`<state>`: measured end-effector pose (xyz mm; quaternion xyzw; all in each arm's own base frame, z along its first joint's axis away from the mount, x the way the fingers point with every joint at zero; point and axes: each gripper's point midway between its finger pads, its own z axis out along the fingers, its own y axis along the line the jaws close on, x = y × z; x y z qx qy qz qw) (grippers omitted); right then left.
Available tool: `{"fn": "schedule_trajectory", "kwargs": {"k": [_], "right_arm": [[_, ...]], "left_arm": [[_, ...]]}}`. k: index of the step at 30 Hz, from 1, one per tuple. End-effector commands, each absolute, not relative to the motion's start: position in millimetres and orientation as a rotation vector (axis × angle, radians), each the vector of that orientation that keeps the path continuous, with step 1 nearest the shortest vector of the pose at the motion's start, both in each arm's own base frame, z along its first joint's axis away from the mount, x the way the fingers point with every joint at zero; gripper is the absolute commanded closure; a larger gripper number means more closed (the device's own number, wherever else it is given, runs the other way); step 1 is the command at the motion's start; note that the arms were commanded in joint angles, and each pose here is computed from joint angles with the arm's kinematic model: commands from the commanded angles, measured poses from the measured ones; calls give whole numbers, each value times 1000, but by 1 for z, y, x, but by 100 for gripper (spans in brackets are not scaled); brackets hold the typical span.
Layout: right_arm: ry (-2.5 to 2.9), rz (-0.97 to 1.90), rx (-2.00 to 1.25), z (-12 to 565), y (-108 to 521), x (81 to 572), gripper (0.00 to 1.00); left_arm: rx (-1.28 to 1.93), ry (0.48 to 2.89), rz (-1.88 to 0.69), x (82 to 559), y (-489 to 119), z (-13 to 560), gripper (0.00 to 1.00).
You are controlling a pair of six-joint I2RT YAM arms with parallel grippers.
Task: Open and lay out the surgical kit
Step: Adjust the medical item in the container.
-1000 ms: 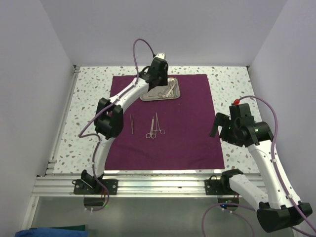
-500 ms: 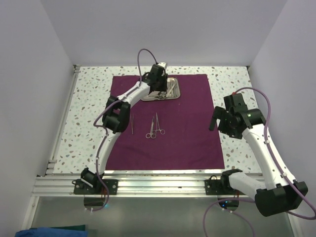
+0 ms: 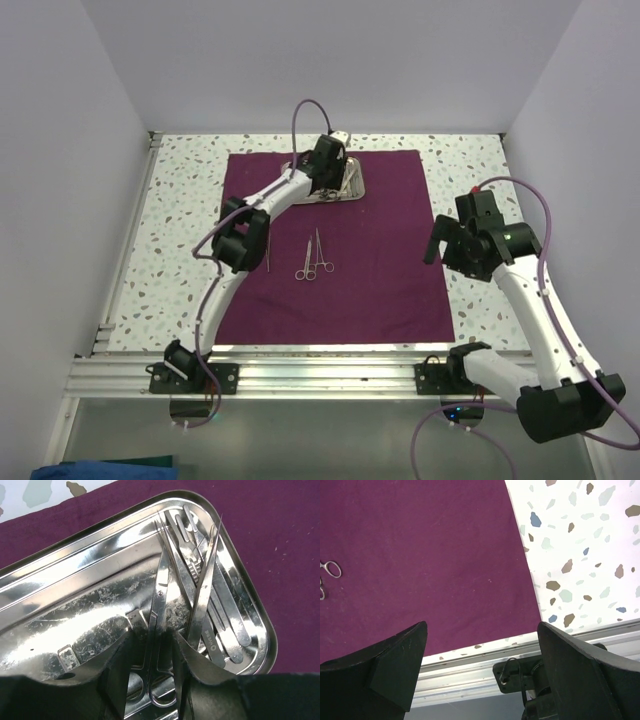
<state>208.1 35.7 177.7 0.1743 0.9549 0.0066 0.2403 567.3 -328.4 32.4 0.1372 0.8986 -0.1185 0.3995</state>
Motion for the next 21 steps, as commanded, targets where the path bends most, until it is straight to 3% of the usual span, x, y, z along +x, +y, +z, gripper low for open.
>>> {"fn": "schedule_trajectory", "kwargs": {"k": [1,6,10,21], "right_arm": [[2558,23,472,186,33,211,4],[2561,29,440,188,33,207,4],[2568,52,416,186,36,206,4],[2596,154,376,177,53,214,4]], "left_arm": [[434,2428,-8,539,-290,-17,59],[403,2582,241,518,-245,-53,64],[258,2710,338,500,-197,-74,76],[111,2756,262,478,-161,-58,85]]}}
